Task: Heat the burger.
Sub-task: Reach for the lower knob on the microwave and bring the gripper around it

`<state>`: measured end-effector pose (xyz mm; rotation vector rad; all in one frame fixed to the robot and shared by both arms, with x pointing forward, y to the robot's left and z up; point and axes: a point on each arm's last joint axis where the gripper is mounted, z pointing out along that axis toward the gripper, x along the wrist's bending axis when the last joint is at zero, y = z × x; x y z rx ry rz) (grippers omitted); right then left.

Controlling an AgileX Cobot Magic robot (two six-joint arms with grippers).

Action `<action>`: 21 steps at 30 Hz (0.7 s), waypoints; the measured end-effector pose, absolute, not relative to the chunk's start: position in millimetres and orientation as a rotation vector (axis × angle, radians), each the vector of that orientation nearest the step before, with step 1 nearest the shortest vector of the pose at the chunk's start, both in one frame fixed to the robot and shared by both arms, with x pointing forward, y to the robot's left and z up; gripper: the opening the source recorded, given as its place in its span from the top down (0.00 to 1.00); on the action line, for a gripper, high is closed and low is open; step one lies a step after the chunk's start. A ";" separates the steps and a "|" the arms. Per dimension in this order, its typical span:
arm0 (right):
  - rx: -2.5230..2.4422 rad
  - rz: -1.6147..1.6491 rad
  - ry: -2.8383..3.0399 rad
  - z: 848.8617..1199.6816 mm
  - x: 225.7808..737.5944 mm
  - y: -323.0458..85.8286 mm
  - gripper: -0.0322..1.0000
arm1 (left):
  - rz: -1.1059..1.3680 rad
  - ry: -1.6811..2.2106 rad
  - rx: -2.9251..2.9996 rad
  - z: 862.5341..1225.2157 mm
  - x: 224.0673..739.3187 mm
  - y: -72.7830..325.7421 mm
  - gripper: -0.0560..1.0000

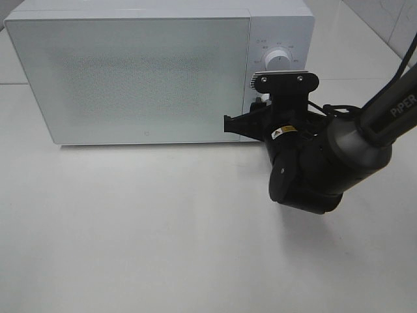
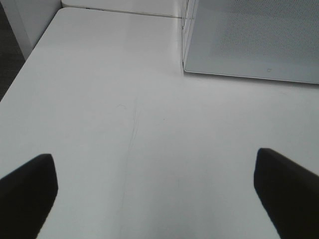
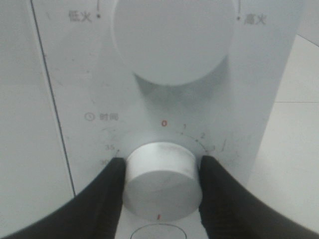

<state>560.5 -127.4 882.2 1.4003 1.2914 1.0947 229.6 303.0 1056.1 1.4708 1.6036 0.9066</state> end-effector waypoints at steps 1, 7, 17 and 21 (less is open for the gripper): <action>1.400 1.095 1.291 882.2 560.5 -127.4 0.55 | 0.907 1.604 1.471 1056.1 229.6 303.0 0.01; 1.411 1.117 1.283 882.5 560.6 -126.6 0.55 | 0.907 1.604 1.471 1056.1 229.6 303.0 0.01; 1.708 1.408 1.035 881.4 559.7 -126.2 0.54 | 0.907 1.604 1.471 1056.1 229.6 303.0 0.01; 1.845 1.533 0.890 880.5 559.4 -126.5 0.54 | 0.907 1.604 1.471 1056.1 229.6 303.0 0.01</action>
